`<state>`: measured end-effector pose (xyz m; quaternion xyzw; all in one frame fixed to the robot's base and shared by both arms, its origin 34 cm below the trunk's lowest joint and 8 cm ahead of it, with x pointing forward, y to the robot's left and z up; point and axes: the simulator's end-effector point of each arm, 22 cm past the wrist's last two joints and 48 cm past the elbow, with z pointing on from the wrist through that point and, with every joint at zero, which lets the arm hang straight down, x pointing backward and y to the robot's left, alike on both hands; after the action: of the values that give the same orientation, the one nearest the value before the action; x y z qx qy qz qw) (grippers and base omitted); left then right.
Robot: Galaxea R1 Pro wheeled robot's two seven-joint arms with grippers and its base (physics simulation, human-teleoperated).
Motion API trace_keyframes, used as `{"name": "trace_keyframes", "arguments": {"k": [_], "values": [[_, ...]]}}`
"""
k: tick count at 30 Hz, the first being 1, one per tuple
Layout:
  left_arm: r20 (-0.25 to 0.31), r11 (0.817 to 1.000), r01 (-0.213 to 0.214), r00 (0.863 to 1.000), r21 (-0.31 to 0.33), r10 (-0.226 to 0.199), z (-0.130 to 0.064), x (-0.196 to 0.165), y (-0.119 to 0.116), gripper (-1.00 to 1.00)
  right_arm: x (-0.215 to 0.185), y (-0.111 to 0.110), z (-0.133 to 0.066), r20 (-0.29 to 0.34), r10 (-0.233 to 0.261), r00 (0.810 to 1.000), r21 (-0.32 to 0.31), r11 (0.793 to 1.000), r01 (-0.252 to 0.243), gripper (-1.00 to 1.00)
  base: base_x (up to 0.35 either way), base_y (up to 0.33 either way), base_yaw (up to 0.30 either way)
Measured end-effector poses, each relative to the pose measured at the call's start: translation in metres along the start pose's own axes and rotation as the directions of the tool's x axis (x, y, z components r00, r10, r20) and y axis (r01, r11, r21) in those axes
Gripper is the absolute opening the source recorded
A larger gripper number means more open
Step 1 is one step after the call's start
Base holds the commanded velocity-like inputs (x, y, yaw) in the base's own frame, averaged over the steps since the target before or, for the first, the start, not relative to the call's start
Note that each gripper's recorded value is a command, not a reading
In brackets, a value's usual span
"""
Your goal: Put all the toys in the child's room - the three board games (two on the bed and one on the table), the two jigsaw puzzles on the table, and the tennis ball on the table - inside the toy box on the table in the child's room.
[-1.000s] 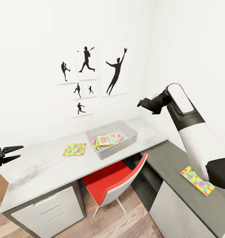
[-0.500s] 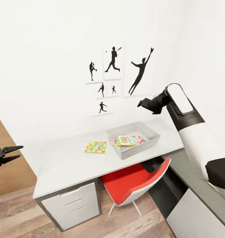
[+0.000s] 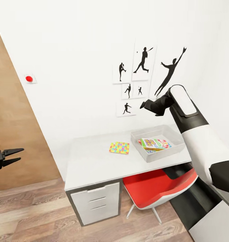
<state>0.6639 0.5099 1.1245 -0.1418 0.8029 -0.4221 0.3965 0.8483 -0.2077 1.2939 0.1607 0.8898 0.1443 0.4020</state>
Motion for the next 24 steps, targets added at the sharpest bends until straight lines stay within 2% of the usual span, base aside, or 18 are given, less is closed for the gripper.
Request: {"name": "trace_keyframes", "arguments": {"k": [8,16,17,24], "values": [[0.003,1.000,-0.012,1.000,0.000,0.012,0.000,-0.001,0.000,1.00,0.000,0.000,0.000,0.000,0.000,1.000,0.000,1.000,0.000,1.00,-0.006,0.022,0.007],[0.003,1.000,-0.016,1.000,-0.005,0.016,0.000,-0.001,0.001,1.00,0.008,0.019,0.000,-0.011,-0.018,1.000,-0.028,0.999,0.018,1.00,0.000,0.001,0.000],[0.003,1.000,-0.016,1.000,-0.006,0.016,0.000,-0.001,0.001,1.00,0.011,0.023,0.000,-0.015,-0.025,1.000,-0.032,0.999,0.024,1.00,0.000,0.000,0.000],[-0.032,0.999,-0.021,0.999,-0.041,0.020,0.005,0.007,0.009,1.00,0.064,0.092,0.007,-0.060,-0.161,0.985,-0.072,0.985,0.157,1.00,0.000,0.000,0.000]]}}
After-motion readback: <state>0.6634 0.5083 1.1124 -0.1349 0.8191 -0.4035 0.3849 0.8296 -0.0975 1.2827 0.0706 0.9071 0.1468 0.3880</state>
